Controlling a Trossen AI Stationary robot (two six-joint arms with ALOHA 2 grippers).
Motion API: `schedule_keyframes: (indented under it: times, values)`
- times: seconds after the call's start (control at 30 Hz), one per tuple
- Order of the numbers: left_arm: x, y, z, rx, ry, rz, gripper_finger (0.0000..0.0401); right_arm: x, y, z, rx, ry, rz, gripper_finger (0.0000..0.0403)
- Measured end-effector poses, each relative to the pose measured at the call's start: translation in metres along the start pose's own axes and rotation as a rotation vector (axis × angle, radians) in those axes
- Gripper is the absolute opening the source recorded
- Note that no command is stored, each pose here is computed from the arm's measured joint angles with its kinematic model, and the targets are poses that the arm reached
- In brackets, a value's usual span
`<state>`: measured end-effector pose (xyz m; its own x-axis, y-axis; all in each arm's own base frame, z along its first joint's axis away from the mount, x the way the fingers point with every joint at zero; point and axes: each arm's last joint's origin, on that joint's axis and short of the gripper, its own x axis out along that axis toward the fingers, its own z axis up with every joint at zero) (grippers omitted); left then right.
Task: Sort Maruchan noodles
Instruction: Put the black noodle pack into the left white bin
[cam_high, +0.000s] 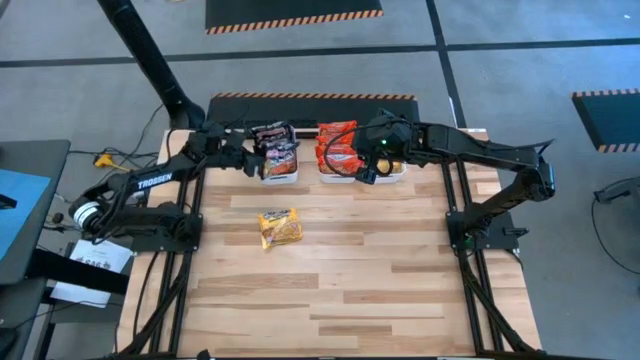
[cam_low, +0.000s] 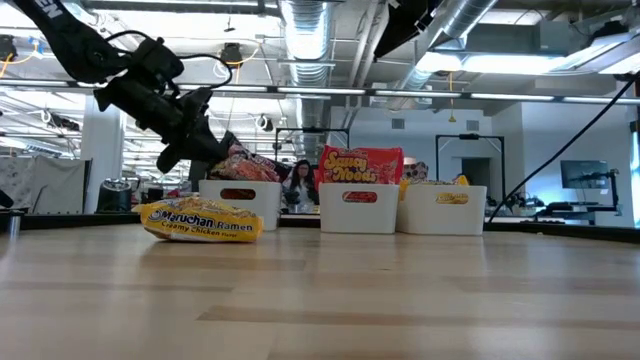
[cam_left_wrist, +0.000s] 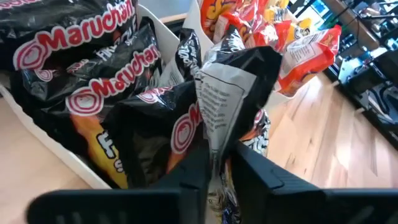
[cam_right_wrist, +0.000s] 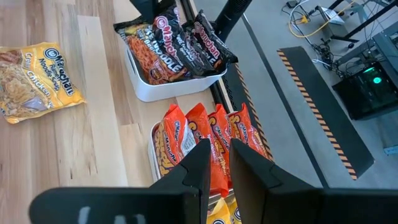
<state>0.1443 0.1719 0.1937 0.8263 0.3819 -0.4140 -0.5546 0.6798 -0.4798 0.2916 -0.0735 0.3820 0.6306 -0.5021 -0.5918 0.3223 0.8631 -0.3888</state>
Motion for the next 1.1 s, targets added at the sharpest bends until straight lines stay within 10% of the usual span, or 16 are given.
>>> schedule_keyframes:
  times: [0.43,1.1]
  values:
    - [-0.008,0.007,0.023,-0.037,-0.034,0.044,0.0154,0.0,0.0,0.0,0.0,0.0,0.0,0.0083]
    - [-0.023,-0.026,0.073,-0.074,0.101,-0.12,0.0164,0.0,0.0,0.0,-0.003,0.0,0.0,0.0083]
